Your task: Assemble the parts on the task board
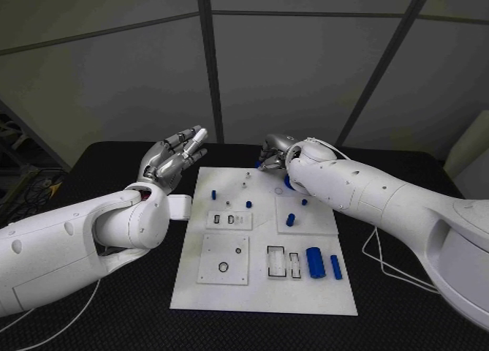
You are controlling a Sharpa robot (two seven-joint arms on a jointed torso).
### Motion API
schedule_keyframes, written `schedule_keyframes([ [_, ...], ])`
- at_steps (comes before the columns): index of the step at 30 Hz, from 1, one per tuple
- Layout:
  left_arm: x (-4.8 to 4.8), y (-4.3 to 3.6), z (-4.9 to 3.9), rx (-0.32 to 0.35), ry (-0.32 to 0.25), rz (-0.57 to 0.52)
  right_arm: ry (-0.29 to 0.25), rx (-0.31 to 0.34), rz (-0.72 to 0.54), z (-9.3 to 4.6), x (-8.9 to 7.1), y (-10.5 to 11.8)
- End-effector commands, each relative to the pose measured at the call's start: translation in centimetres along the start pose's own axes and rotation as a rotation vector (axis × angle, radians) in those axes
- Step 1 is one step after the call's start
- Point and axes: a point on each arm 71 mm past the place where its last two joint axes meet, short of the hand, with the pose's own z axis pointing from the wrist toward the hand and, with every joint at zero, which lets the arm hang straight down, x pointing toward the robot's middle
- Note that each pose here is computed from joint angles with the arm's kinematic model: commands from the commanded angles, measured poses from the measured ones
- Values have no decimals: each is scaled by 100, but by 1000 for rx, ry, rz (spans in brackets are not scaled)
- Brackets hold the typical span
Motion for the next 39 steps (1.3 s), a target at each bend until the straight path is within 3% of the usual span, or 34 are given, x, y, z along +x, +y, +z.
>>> schedule_keyframes([
  [1, 29, -21, 5, 10, 18, -2, 29, -1, -17, 8, 5, 19],
  [22, 68, -44, 30, 17, 27, 0, 94, -4, -54, 34, 59, 94],
  [39, 77, -56, 40, 18, 30, 0, 6, -17, -62, 44, -17, 106],
])
